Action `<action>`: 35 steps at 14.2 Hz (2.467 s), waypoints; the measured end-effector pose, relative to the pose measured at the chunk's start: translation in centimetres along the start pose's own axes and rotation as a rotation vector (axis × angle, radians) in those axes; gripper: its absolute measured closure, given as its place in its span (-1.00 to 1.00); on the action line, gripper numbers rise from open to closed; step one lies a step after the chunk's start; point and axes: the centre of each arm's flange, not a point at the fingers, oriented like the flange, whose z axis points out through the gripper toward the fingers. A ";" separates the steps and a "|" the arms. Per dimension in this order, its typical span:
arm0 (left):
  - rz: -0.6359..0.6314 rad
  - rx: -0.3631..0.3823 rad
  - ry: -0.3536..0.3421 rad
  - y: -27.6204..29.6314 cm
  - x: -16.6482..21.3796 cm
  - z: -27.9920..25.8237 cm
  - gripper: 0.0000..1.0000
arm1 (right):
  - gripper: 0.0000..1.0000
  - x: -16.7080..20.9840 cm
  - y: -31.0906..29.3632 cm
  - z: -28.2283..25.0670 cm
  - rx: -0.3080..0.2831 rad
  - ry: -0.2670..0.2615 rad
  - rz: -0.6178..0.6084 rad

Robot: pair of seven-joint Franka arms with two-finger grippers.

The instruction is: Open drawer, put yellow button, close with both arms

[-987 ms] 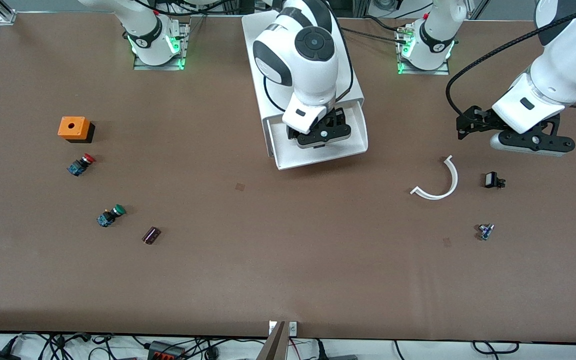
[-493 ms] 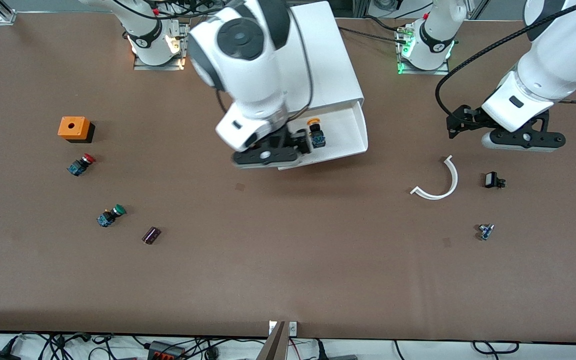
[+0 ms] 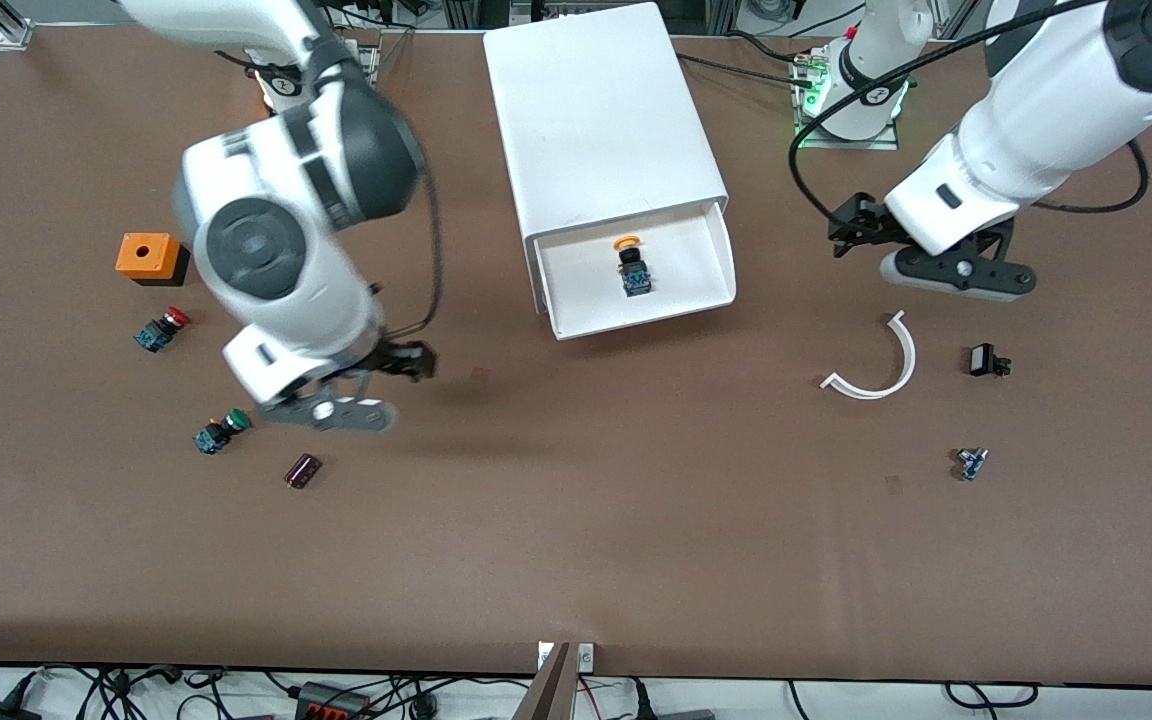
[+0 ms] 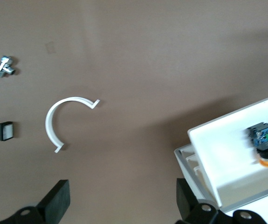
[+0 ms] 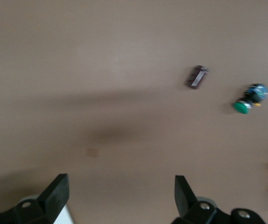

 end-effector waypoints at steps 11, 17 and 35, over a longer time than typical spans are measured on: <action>-0.289 -0.120 0.045 12.6 7.1 12.4 -1.00 | -1.00 3.7 20.7 -4.8 0.046 0.035 0.070; -0.262 -0.068 0.009 18.6 5.9 18.9 -1.00 | -1.00 1.5 30.2 -7.5 0.062 0.055 0.027; -0.164 -0.006 -0.097 23.5 -3.6 22.2 -1.00 | -1.00 -8.9 32.0 -7.0 0.072 0.057 -0.077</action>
